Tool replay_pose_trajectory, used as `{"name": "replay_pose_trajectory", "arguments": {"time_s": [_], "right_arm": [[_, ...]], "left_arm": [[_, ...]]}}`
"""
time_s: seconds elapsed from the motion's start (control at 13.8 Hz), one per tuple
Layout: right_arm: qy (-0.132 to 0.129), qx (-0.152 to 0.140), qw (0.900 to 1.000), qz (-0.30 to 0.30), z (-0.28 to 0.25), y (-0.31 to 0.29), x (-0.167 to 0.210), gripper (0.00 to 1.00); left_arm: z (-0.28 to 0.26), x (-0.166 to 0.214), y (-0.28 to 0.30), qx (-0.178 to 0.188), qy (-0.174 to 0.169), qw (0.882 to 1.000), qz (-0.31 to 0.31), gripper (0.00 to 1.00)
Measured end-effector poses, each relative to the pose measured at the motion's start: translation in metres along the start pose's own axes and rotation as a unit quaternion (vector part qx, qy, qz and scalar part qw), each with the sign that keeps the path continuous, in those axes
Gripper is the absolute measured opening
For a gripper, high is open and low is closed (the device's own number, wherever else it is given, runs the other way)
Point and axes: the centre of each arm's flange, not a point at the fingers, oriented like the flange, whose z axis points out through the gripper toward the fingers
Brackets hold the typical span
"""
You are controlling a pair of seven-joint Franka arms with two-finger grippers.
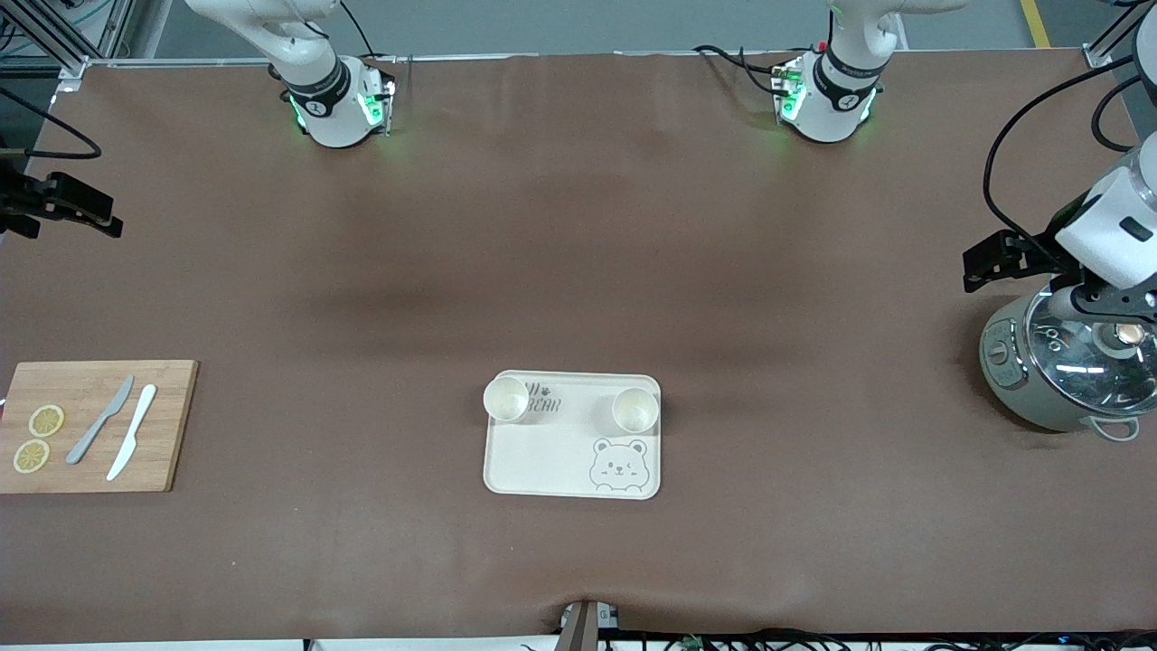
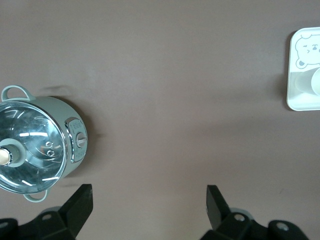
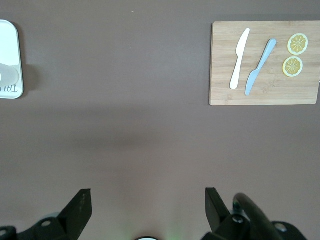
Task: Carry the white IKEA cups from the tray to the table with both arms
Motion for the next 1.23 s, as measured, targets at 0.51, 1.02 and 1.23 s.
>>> {"name": "replay_pose_trajectory", "arguments": {"time_s": [0.51, 1.02, 1.23], "right_arm": [[-0.018, 0.001, 1.0, 0.001, 0.02, 0.001, 0.012, 1.0], [-0.013, -0.003, 1.0, 0.005, 0.043, 0.008, 0.036, 1.0], [-0.02, -0.003, 1.0, 0.009, 0.063, 0.014, 0.049, 1.0]], "left_arm": [[0.043, 0.018, -0.025, -0.002, -0.031, 0.999, -0.012, 1.0], [0.088, 0.04, 0.008, -0.004, -0.046, 0.999, -0.015, 1.0], [0.117, 0.062, 0.041, -0.009, -0.022, 0.998, -0.06, 1.0]]}}
